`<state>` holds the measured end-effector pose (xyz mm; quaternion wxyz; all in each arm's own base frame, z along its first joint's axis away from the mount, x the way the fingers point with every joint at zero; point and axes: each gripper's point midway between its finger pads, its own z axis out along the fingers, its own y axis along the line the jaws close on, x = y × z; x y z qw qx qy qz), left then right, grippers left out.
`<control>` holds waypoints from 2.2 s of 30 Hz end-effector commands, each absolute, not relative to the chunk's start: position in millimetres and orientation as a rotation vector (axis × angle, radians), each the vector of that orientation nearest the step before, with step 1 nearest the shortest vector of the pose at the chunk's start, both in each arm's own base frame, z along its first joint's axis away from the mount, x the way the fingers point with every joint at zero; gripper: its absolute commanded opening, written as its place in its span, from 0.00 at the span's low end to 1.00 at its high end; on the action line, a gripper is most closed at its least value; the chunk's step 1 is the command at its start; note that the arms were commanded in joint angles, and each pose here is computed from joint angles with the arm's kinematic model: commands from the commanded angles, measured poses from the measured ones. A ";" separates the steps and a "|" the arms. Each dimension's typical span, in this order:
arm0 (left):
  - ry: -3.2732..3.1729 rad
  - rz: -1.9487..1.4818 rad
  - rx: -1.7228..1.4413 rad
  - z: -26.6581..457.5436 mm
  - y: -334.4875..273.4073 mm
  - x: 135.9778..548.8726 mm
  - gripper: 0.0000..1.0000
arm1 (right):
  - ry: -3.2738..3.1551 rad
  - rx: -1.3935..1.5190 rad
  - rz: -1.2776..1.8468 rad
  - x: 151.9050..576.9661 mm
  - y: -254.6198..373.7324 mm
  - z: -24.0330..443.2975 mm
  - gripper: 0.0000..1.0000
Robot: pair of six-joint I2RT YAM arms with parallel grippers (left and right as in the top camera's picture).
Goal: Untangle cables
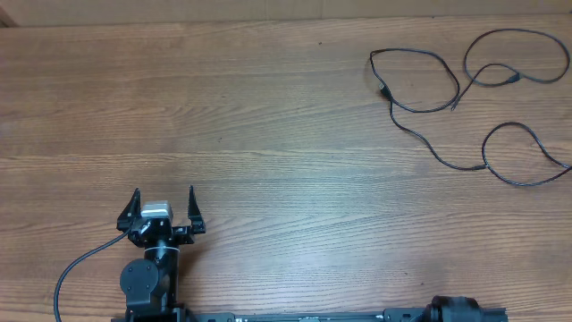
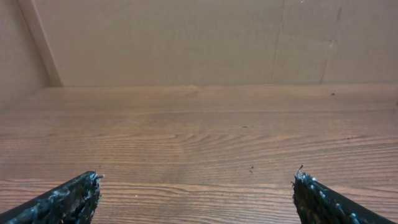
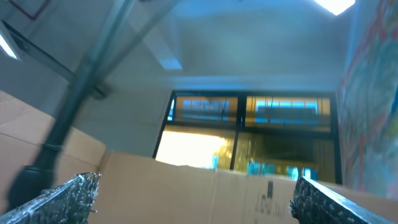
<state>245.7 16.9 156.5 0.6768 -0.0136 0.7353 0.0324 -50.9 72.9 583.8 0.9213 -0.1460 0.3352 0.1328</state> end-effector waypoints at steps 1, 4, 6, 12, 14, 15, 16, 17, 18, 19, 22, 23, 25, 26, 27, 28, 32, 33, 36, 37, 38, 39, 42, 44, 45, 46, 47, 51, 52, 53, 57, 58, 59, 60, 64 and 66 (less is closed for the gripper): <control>1.647 0.080 -0.013 156.0 16.1 245.6 0.99 | 0.642 -0.264 0.250 -73.7 65.9 577.9 1.00; 1.647 0.080 -0.013 156.1 16.1 245.6 0.99 | 0.626 -0.263 0.256 -82.3 64.8 575.7 1.00; 1.647 0.080 -0.013 156.1 16.1 245.6 0.99 | 0.629 -0.271 0.280 -83.6 64.8 574.3 1.00; 1.648 0.080 -0.013 156.0 16.1 245.6 0.99 | 0.660 -0.268 0.297 -78.1 63.5 569.7 1.00; 1.648 0.080 -0.013 156.0 16.1 245.6 1.00 | 0.652 -0.270 0.297 -79.7 63.6 570.8 1.00; 1.647 0.080 -0.013 156.1 16.1 245.6 0.99 | 0.652 -0.267 0.304 -80.0 63.5 571.1 1.00; 1.647 0.080 -0.013 156.1 16.1 245.6 0.99 | 0.652 -0.266 0.309 -80.2 63.5 571.2 1.00; 1.647 0.080 -0.013 156.1 16.1 245.6 0.99 | 0.652 -0.263 0.314 -80.3 63.4 571.3 1.00; 1.647 0.080 -0.013 156.1 16.1 245.6 1.00 | 0.653 -0.263 0.314 -80.0 63.3 571.2 1.00; 1.647 0.080 -0.013 156.1 16.1 245.6 0.99 | 0.652 -0.258 0.313 -79.6 62.6 571.5 1.00; 1.647 0.080 -0.013 156.1 16.1 245.6 0.99 | 0.644 -0.252 0.302 -80.4 62.3 572.9 1.00; 1.647 0.080 -0.013 156.1 16.1 245.6 0.99 | 0.635 -0.253 0.298 -82.1 62.5 574.2 1.00; 1.647 0.080 -0.013 156.1 16.1 245.6 0.99 | 0.622 -0.249 0.293 -84.3 61.9 576.1 1.00; 1.647 0.080 -0.013 156.1 16.1 245.6 0.99 | 0.620 -0.238 0.289 -84.3 60.1 576.8 1.00; 1.647 0.080 -0.013 156.1 16.1 245.6 0.99 | 0.621 -0.227 0.286 -83.4 58.1 577.0 1.00; 1.647 0.080 -0.013 156.1 16.1 245.6 0.99 | 0.624 -0.218 0.285 -82.6 56.7 576.9 1.00; 1.647 0.080 -0.013 156.1 16.1 245.6 0.99 | 0.636 -0.215 0.287 -80.1 56.5 575.2 1.00; 1.647 0.080 -0.013 156.1 16.1 245.6 1.00 | 0.642 -0.213 0.287 -78.8 56.3 574.4 1.00; 1.647 0.080 -0.013 156.1 16.1 245.6 0.99 | 0.661 -0.212 0.295 -75.3 56.0 571.7 1.00; 1.647 0.080 -0.013 156.1 16.1 245.6 0.99 | 0.672 -0.210 0.295 -73.1 55.8 570.1 1.00; 1.647 0.080 -0.013 156.1 16.1 245.6 0.99 | 0.678 -0.208 0.296 -71.9 55.8 569.2 1.00; 1.647 0.080 -0.013 156.1 16.1 245.6 0.99 | 0.679 -0.209 0.297 -71.8 55.8 569.1 1.00; 1.648 0.080 -0.013 156.0 16.1 245.6 0.99 | 0.682 -0.208 0.297 -71.2 55.8 568.6 1.00; 1.647 0.080 -0.013 156.1 16.1 245.6 0.99 | 0.682 -0.208 0.297 -71.2 55.8 568.6 1.00; 1.647 0.080 -0.013 156.1 16.1 245.6 0.99 | 0.682 -0.208 0.297 -71.2 55.8 568.6 1.00; 1.647 0.080 -0.013 156.1 16.1 245.6 0.99 | 0.683 -0.208 0.298 -71.2 55.8 568.6 1.00; 1.647 0.080 -0.013 156.1 16.1 245.6 1.00 | 0.682 -0.209 0.299 -71.3 55.6 568.6 1.00; 1.647 0.080 -0.013 156.1 16.1 245.6 0.99 | 0.682 -0.203 0.298 -72.8 54.5 568.3 1.00; 1.647 0.080 -0.013 156.1 16.1 245.6 0.99 | 0.680 -0.195 0.295 -73.1 53.0 568.7 1.00; 1.648 0.080 -0.013 156.0 16.1 245.6 0.99 | 0.676 -0.182 0.291 -73.9 50.9 569.0 1.00; 1.647 0.080 -0.013 156.1 16.1 245.6 0.99 | 0.655 -0.139 0.273 -85.4 43.5 561.0 1.00; 1.647 0.080 -0.013 156.1 16.1 245.6 1.00 | 0.644 -0.142 0.273 -93.3 44.0 562.9 1.00; 1.648 0.080 -0.013 156.0 16.1 245.6 0.99 | 0.646 -0.141 0.273 -94.1 43.9 563.0 1.00; 1.647 0.080 -0.013 156.1 16.1 245.6 0.99 | 0.644 -0.140 0.271 -95.5 43.9 563.2 1.00; 1.647 0.080 -0.013 156.1 16.1 245.6 0.99 | 0.636 -0.125 0.262 -98.3 41.8 564.7 1.00; 1.647 0.080 -0.013 156.1 16.1 245.6 0.99 | 0.645 -0.124 0.263 -94.4 41.7 563.4 1.00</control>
